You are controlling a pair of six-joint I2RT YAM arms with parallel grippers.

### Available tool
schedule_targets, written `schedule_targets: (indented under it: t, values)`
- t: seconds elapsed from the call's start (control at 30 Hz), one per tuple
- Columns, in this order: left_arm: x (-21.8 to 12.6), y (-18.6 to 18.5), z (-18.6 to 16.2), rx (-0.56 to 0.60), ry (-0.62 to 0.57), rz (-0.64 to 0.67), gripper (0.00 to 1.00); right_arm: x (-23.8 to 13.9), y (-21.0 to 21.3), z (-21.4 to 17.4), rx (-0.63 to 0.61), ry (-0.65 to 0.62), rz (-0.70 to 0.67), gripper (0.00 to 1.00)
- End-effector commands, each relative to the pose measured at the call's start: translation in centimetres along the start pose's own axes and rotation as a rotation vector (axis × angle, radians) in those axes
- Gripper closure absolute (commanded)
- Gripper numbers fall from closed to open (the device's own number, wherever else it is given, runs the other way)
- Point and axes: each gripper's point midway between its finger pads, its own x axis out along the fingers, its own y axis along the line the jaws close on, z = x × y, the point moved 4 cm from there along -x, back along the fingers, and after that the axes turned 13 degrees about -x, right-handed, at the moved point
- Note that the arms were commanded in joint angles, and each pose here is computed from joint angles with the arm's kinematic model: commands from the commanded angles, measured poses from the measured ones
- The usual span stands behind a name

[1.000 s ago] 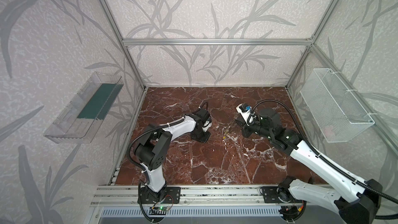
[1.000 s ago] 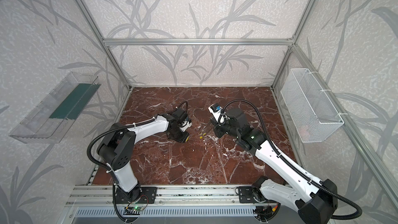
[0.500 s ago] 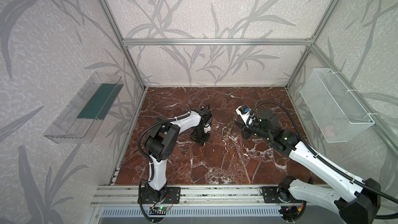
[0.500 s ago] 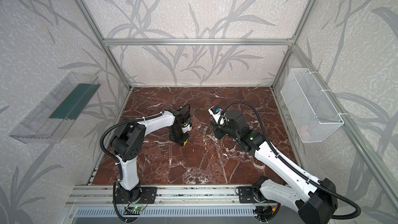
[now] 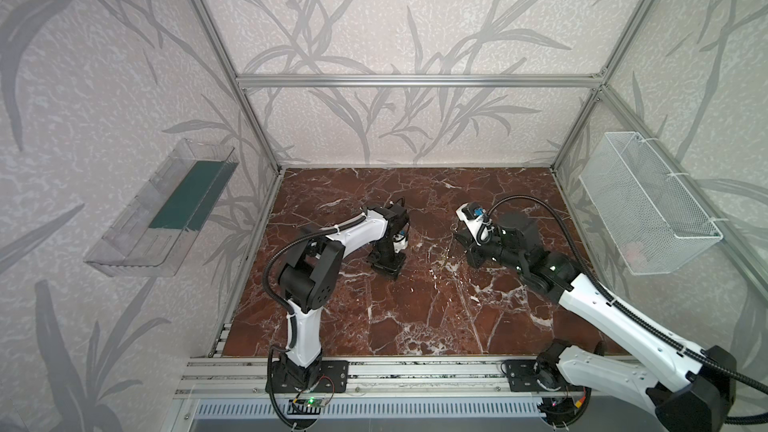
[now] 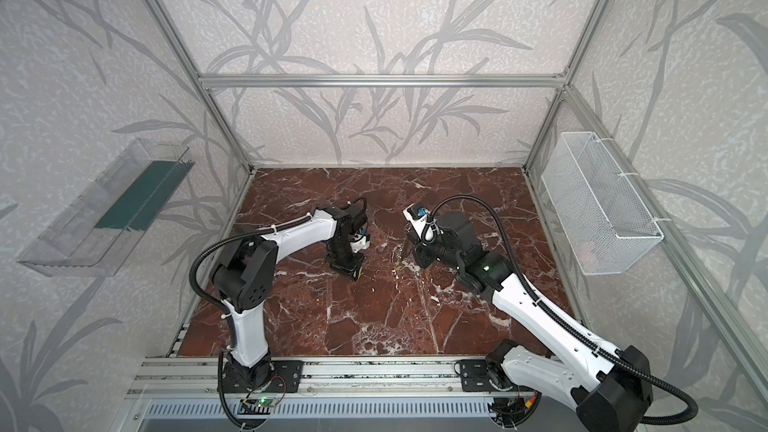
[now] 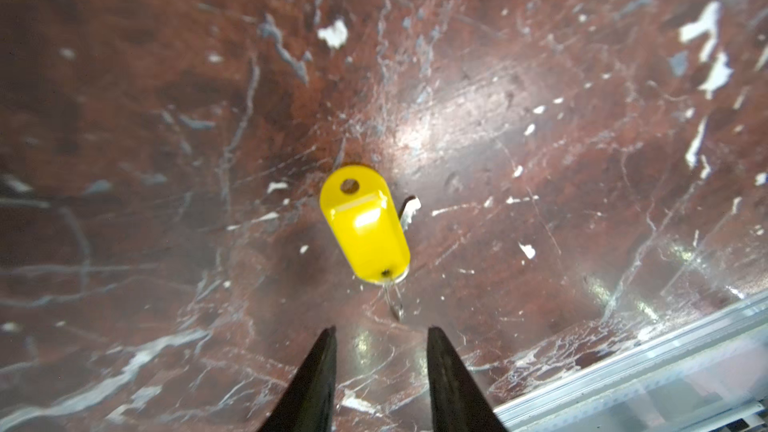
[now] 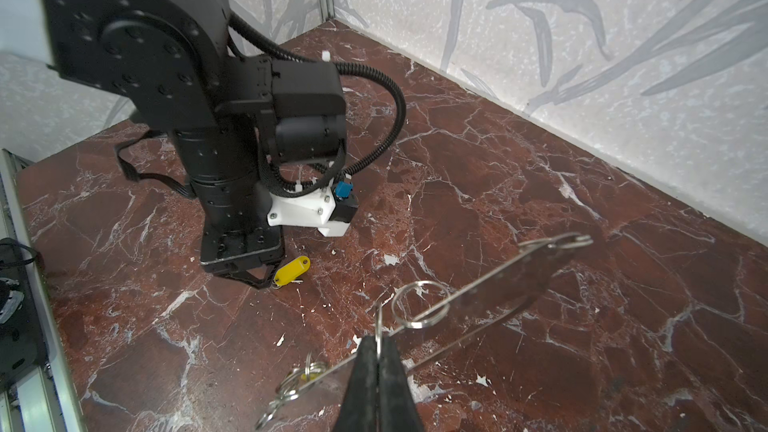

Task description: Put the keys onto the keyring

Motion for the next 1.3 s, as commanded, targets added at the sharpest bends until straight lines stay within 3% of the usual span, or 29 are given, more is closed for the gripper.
schedule_targets:
  t: [0.0, 0.2, 0.43, 0.73, 0.93, 1.27]
  values:
    - [-4.2, 0.1, 0.4, -0.022, -0.134, -0.016, 0.57, -0.4, -0.5, 1.6, -0.005, -0.059, -0.021, 1.00]
    - [-6.9, 0.8, 1.4, -0.096, -0.364, -0.034, 0.56, 0.0, -0.5, 2.0, 0.003, -0.060, -0.003, 1.00]
    - [-7.2, 1.8, 1.5, -0.201, -0.581, -0.099, 0.53, 0.2, -0.5, 2.8, 0.004, -0.059, 0.012, 1.00]
    - [-4.2, 0.7, 0.3, -0.177, -0.638, -0.281, 0.62, 0.4, -0.7, 3.4, 0.018, -0.055, 0.020, 1.00]
    - [-1.4, 0.5, -1.0, -0.176, -0.713, -0.242, 0.65, 0.4, -0.7, 3.5, 0.024, -0.053, 0.016, 1.00]
    - [1.7, 0.4, -2.6, -0.153, -0.709, -0.167, 0.70, 0.5, -0.6, 3.5, 0.028, -0.046, 0.027, 1.00]
